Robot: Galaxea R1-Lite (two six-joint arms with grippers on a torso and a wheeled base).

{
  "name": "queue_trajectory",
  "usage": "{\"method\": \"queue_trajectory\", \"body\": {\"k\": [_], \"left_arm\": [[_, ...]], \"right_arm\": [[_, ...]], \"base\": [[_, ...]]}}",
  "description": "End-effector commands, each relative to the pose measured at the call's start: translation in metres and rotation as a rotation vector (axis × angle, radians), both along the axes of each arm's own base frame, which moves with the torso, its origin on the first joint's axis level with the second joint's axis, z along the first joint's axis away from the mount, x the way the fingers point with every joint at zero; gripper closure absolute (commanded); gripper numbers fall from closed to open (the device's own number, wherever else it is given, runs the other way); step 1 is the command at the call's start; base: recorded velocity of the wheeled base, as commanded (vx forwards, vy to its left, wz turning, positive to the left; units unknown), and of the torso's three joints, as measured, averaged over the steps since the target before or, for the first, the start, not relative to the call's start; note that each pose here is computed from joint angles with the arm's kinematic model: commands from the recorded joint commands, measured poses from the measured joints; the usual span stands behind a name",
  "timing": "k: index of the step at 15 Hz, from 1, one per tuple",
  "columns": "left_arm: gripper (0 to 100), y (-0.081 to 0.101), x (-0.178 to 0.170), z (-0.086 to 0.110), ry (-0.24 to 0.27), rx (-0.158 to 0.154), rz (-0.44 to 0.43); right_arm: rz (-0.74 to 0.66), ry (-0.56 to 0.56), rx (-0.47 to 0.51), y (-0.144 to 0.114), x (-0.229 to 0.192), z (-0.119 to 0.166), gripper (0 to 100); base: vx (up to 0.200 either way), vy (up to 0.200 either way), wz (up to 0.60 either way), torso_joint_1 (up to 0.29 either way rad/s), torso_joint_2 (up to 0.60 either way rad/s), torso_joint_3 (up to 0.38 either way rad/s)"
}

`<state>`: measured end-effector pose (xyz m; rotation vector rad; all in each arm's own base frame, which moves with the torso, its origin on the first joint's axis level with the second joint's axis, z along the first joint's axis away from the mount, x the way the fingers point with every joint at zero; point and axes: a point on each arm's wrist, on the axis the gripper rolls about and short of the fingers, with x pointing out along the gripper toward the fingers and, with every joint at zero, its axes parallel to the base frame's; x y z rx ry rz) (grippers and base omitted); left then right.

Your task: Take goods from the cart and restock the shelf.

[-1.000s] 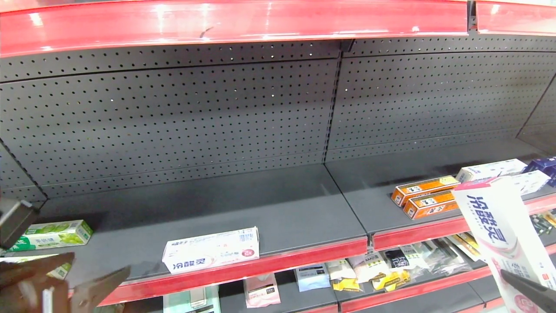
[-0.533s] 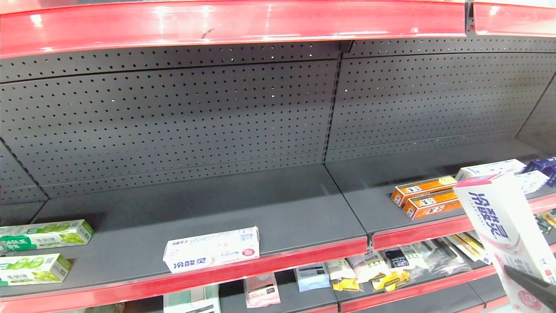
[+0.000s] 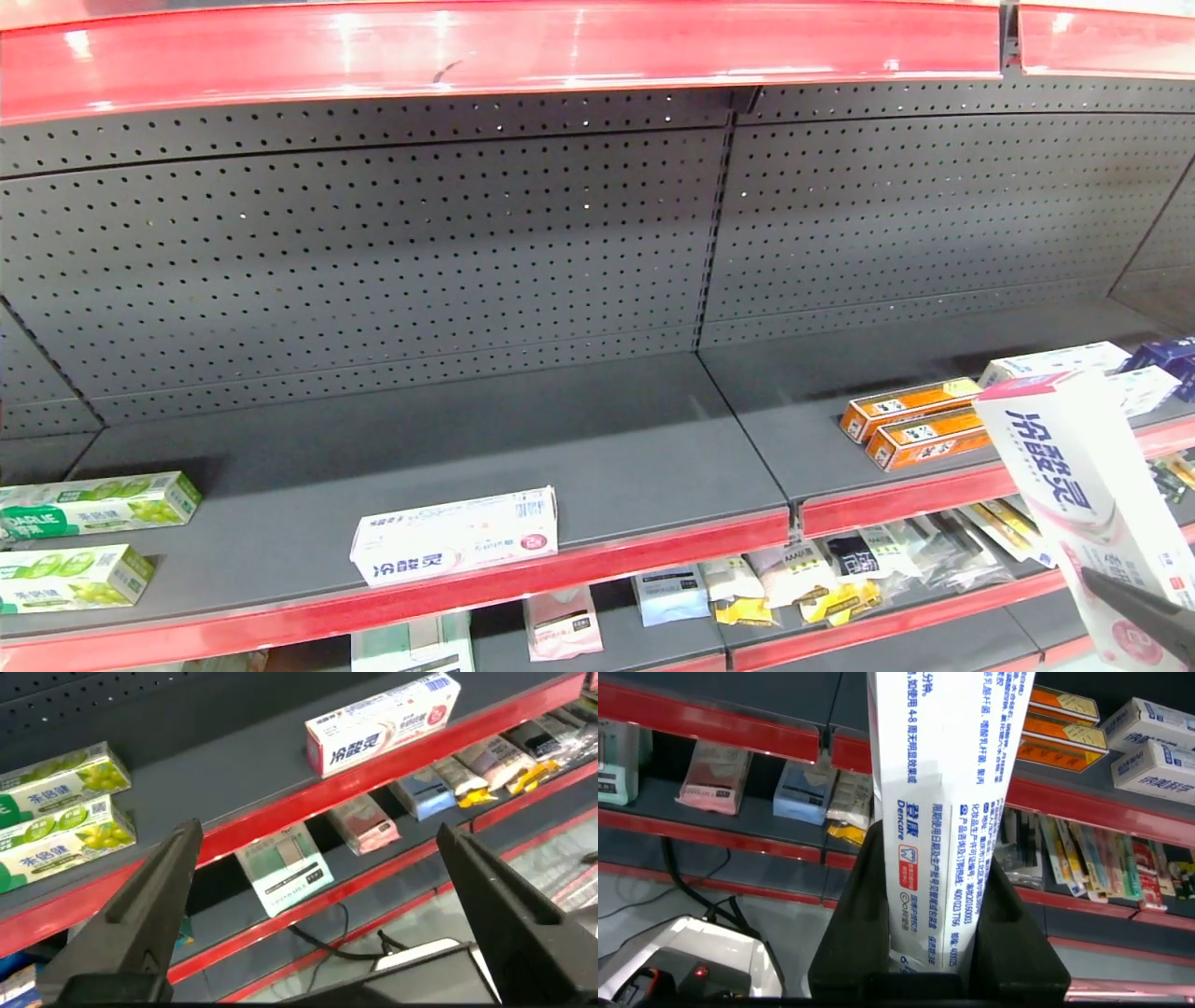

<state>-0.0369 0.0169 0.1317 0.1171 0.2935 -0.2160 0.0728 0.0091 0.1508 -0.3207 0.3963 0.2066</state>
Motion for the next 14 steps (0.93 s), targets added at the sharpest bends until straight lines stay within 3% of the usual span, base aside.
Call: {"method": "queue_trajectory", "body": {"k": [1, 6, 14], "left_arm": [[0, 0.0004, 0.0010, -0.0030, 0.007, 0.011, 0.048], [0, -0.0087, 0.0087, 0.0034, 0.029, -0.030, 0.267], [0, -0.0090, 0.0087, -0.0021, 0.036, -0.029, 0.262]], "right_arm": [[0.001, 0.009, -0.001, 0.0002, 0.0013, -0.0008, 100], [0.001, 0.025, -0.003, 0.0004, 0.0028, -0.0029, 100], [0.004, 0.035, -0.005, 0.0009, 0.0060, -0.0028, 100]], "base": [[0.000, 0.000, 0.00, 0.000, 0.00, 0.000], [0.000, 0.000, 0.12, 0.000, 0.00, 0.000], [0.000, 0.000, 0.60, 0.006, 0.00, 0.003]]}}
